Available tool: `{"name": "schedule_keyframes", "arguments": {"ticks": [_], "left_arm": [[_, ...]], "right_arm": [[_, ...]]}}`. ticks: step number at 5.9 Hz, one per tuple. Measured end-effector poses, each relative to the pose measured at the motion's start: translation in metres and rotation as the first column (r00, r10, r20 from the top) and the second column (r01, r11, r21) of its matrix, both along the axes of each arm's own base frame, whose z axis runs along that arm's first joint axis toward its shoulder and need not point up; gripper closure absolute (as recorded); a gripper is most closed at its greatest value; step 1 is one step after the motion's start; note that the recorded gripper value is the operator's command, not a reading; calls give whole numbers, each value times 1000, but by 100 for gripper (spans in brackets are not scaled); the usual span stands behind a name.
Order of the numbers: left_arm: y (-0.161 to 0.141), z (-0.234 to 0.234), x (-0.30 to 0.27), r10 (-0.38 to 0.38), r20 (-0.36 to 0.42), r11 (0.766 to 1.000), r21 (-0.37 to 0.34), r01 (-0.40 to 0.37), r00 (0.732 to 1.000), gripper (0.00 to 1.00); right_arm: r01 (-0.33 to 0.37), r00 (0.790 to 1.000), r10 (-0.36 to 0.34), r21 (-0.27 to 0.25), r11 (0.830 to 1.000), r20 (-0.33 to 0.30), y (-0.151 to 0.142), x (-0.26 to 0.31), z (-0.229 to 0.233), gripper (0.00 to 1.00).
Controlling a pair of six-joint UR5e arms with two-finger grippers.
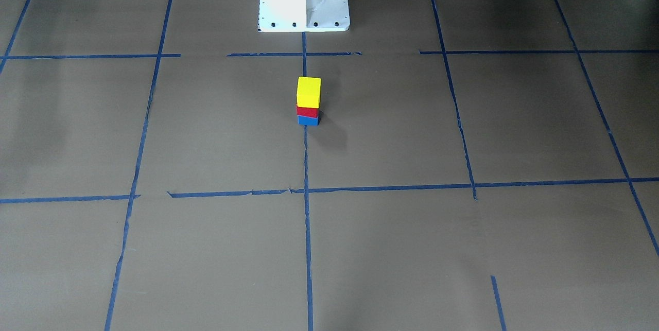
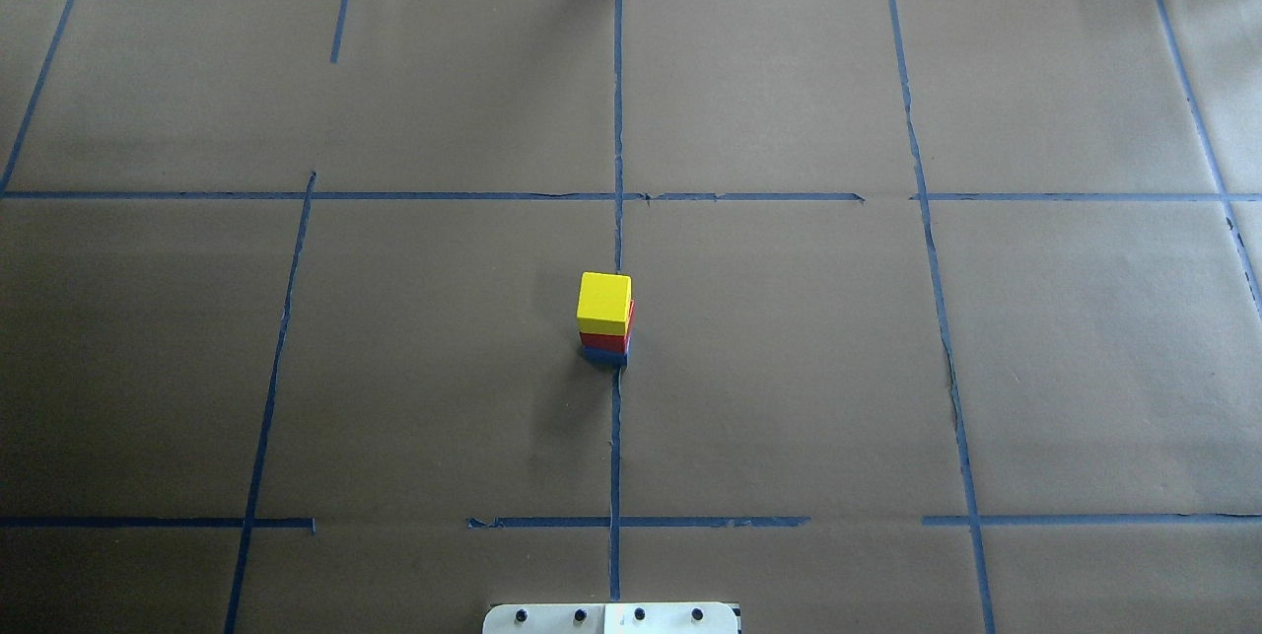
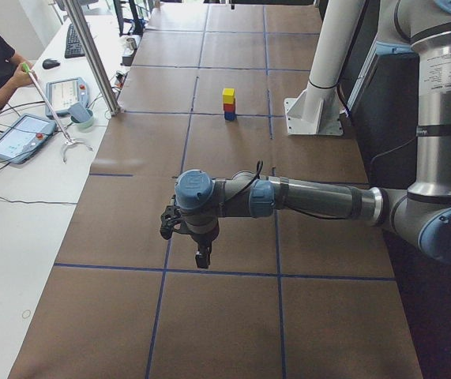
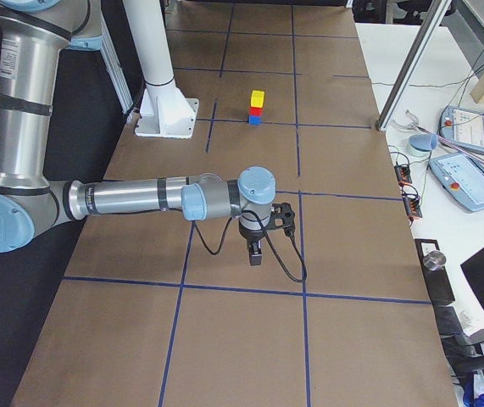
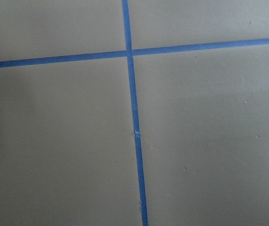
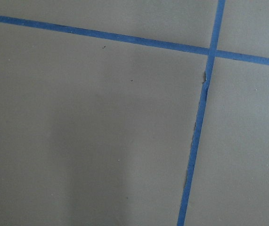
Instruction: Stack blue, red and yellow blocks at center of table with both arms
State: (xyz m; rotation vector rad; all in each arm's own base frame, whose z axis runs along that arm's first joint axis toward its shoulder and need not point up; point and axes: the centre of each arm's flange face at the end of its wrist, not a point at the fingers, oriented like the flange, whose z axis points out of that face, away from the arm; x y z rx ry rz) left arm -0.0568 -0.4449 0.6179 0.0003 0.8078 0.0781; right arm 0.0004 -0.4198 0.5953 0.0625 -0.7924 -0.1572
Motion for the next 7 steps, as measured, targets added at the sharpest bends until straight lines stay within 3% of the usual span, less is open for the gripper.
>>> {"name": "schedule_keyframes", "arguments": {"ticks": [2,7], "left_arm": [[1,2,-3,-2,49,1000,3,2,999,0],[0,0,-4,-2,64,1000,10,2,998,0]], "right_arm": [[0,1000,0,3,1000,1,0,0,-2,0],[2,1000,-2,4,1000,16,1,-1,-3,0]]}}
